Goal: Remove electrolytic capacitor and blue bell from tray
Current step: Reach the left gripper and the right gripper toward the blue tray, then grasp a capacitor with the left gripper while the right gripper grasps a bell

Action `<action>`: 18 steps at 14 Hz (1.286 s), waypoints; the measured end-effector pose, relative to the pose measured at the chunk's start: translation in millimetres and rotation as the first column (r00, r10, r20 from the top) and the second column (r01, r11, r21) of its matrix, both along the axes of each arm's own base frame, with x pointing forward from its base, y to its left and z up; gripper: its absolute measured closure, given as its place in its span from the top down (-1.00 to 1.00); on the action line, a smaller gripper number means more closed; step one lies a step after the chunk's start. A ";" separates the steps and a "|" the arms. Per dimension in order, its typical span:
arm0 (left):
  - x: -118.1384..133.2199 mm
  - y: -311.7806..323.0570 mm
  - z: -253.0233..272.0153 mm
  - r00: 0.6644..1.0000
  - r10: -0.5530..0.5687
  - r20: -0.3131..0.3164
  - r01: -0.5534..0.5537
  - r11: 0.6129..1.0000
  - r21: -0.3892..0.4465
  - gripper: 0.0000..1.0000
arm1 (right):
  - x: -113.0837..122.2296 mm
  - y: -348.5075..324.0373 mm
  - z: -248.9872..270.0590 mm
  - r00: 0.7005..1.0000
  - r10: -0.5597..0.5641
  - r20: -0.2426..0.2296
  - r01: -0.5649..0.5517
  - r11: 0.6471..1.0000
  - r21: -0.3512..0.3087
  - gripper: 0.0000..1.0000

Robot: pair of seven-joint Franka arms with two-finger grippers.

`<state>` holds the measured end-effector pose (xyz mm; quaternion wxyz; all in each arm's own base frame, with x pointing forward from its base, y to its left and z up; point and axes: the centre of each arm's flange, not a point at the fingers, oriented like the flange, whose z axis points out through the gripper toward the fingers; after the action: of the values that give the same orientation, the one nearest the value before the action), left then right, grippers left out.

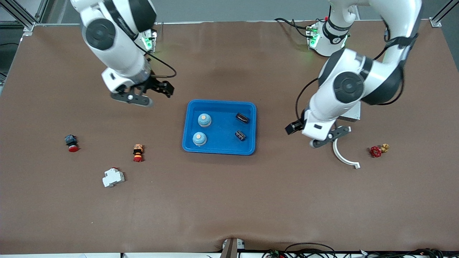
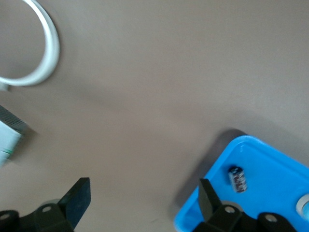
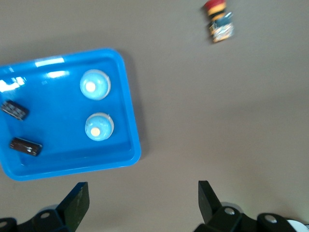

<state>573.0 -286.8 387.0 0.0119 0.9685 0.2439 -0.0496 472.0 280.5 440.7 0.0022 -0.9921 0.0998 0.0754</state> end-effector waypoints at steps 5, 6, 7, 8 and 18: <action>-20.7 -74.0 -86.1 0.974 0.224 -0.044 -0.225 0.974 -0.024 0.59 | 2.7 48.8 -85.5 1.000 0.009 -0.028 -0.009 1.000 0.011 1.00; -26.8 -85.8 -98.2 0.965 0.256 -0.054 -0.258 0.966 -0.022 0.43 | 4.2 53.8 -95.9 1.000 0.012 -0.017 -0.011 1.000 0.013 1.00; -32.7 -97.7 -108.8 0.955 0.290 -0.060 -0.292 0.956 -0.025 0.42 | 4.2 60.3 -106.2 1.000 0.018 -0.007 -0.018 1.000 0.016 1.00; -39.2 -109.2 -118.7 0.944 0.324 -0.067 -0.326 0.945 -0.025 0.37 | 3.1 67.1 -116.4 1.000 0.026 0.001 -0.026 1.000 0.016 1.00; -105.3 -170.3 -201.5 0.885 0.440 -0.155 -0.432 0.898 0.083 0.18 | -12.2 107.3 -226.7 0.996 0.081 0.041 -0.080 0.997 -0.006 1.00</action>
<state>467.8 -457.0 185.5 -0.0203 0.8811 0.4564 -0.1225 459.8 387.9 213.9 -0.0011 -0.9967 0.0598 0.0549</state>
